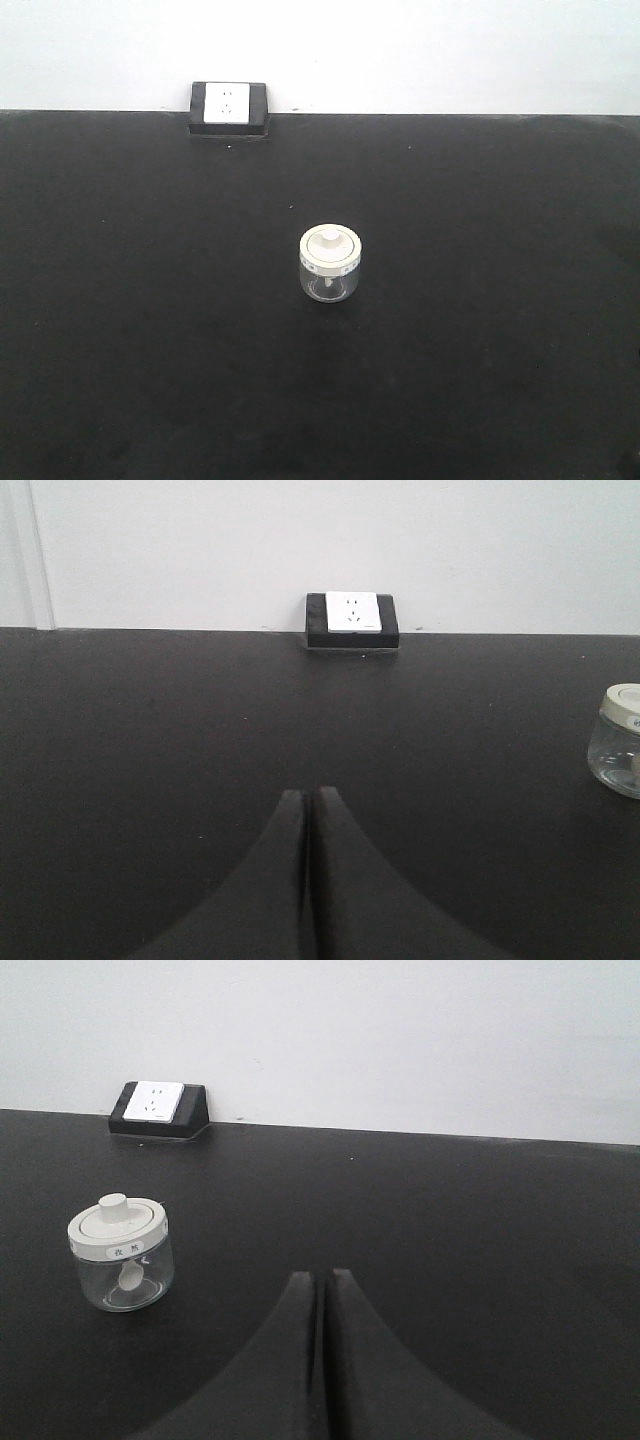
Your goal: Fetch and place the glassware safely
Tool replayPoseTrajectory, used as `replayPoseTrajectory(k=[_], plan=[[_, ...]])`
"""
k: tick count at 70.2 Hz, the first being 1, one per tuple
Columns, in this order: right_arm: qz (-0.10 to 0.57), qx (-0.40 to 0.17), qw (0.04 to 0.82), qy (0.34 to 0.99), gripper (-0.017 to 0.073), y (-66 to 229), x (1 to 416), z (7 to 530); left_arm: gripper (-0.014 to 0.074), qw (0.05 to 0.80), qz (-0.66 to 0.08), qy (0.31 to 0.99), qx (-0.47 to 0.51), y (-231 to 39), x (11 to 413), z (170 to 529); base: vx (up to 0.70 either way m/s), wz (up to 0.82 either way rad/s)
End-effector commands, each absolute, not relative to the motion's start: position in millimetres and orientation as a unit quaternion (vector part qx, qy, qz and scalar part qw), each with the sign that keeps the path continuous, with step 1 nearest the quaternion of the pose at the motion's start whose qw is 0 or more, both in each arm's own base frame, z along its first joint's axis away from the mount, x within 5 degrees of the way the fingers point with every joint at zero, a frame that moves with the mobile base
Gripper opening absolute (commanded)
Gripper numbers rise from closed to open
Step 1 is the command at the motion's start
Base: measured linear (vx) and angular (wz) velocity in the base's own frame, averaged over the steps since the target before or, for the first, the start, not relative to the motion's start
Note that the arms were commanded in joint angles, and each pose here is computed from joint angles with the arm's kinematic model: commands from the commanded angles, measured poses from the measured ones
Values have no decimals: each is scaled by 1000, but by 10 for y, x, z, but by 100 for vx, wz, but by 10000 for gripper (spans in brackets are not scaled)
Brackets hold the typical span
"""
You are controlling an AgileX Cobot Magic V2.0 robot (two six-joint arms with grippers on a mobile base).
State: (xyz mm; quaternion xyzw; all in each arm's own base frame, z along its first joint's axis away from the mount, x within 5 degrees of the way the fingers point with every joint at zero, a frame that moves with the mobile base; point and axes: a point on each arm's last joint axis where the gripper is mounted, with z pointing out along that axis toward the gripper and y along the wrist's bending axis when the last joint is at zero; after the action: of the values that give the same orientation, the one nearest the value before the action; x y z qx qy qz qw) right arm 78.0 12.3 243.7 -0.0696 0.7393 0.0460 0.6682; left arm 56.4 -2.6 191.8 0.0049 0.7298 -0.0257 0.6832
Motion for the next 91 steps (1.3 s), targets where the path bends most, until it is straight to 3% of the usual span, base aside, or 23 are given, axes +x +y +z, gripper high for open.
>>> replayPoseTrajectory(k=[1, 42, 66, 91], plan=[[53, -77, 696, 712, -4, 144, 786, 2586, -7, 700, -35, 713, 2, -30, 568, 1890, 0, 0], [47, -82, 700, 708, -4, 143, 786, 2596, -7, 700, -35, 713, 2, -30, 568, 1890, 0, 0], [0, 29, 693, 720, -4, -32, 815, 2487, -7, 700, -35, 713, 2, -30, 568, 1890, 0, 0], [-2, 37, 698, 715, -4, -34, 627, 1927, -7, 700, -35, 713, 2, -30, 568, 1890, 0, 0]])
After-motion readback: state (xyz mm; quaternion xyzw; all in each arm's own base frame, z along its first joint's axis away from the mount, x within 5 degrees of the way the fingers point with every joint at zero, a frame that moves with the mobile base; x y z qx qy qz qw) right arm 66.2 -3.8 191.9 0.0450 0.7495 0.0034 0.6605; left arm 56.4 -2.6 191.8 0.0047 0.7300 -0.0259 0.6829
